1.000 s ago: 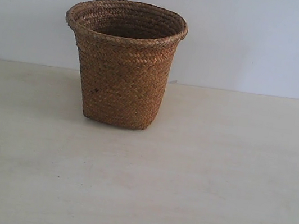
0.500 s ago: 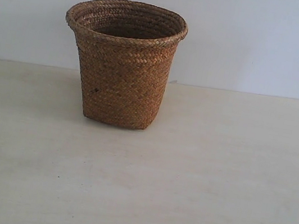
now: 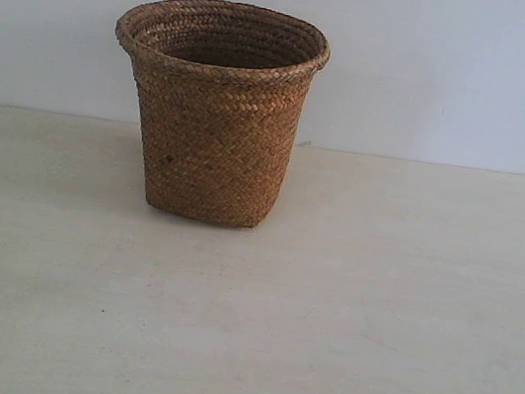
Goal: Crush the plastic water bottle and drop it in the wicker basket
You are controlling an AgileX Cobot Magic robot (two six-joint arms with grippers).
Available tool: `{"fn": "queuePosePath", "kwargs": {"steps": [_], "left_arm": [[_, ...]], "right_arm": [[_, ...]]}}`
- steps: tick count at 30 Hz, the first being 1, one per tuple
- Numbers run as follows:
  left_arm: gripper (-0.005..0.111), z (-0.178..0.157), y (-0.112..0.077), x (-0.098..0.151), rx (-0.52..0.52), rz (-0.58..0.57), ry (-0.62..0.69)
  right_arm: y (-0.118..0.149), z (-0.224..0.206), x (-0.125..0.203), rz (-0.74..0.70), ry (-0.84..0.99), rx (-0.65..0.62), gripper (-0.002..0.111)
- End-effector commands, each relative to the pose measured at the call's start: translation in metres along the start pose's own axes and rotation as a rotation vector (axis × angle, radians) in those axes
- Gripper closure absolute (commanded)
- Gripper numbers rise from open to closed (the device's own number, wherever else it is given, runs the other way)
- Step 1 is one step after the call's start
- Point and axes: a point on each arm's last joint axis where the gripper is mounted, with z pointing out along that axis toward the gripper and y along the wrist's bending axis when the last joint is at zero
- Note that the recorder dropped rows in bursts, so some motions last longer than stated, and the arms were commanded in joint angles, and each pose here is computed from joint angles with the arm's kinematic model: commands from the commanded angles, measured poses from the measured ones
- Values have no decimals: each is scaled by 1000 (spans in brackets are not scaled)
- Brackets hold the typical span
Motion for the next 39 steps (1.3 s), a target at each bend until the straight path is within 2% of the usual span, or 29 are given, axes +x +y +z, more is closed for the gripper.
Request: {"fn": "queuePosePath", "kwargs": {"steps": [1, 39], "left_arm": [[103, 0, 0, 1, -4, -5, 2], [103, 0, 0, -1, -2, -4, -15]], "right_arm": [[0, 0, -1, -3, -8, 4, 108], [0, 0, -1, -3, -8, 4, 108]]}}
